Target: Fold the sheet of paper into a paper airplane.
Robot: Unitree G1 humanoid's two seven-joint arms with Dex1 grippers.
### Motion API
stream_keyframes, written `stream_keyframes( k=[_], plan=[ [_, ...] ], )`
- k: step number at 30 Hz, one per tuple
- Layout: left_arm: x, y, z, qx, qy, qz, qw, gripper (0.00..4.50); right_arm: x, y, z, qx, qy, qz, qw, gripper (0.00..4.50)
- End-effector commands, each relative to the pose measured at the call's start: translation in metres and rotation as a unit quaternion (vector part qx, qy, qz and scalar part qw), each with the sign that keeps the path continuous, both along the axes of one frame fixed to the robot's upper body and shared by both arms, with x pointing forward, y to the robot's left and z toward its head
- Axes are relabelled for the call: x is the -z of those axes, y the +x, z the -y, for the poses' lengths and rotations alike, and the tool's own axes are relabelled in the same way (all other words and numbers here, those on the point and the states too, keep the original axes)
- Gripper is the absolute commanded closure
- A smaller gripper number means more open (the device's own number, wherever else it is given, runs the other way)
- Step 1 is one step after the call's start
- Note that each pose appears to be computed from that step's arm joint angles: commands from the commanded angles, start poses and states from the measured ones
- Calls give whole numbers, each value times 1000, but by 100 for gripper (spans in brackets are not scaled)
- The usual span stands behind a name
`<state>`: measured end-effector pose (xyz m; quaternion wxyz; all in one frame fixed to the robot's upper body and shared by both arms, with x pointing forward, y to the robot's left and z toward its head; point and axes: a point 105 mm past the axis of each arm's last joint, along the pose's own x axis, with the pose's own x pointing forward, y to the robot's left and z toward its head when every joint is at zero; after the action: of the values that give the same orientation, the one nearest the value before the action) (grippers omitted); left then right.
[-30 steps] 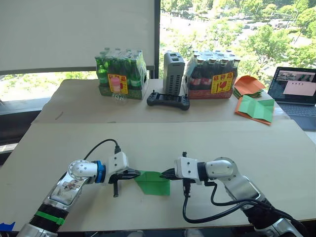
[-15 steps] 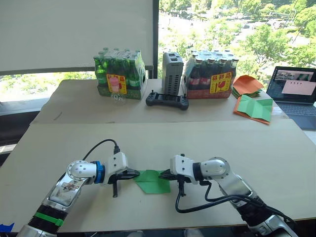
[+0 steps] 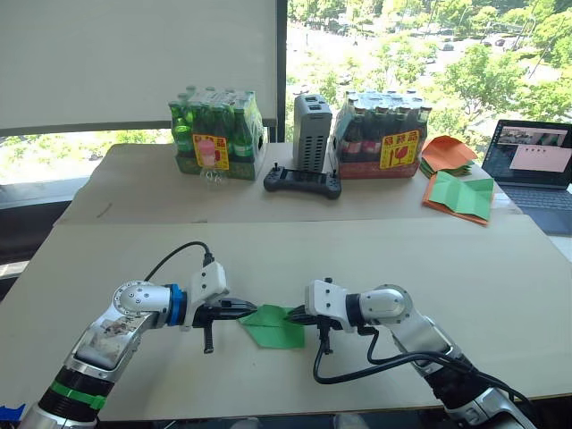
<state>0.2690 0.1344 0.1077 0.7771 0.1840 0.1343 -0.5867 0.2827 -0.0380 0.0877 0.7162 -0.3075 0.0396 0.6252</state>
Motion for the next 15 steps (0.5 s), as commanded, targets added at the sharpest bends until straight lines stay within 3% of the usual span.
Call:
stream_keyframes(
  k=[1,8,15],
  plan=[
    [2,1,2,-1,-2,3,1000,450,6,-1,-1,4,-12,0,1000,446],
    [15,18,7,-15,6,13,1000,450,5,-4,-1,2,-11,-3,1000,446],
    [38,13,3,-1,42,-5,999,450,4,-5,-2,6,-8,-3,1000,446]
  ],
)
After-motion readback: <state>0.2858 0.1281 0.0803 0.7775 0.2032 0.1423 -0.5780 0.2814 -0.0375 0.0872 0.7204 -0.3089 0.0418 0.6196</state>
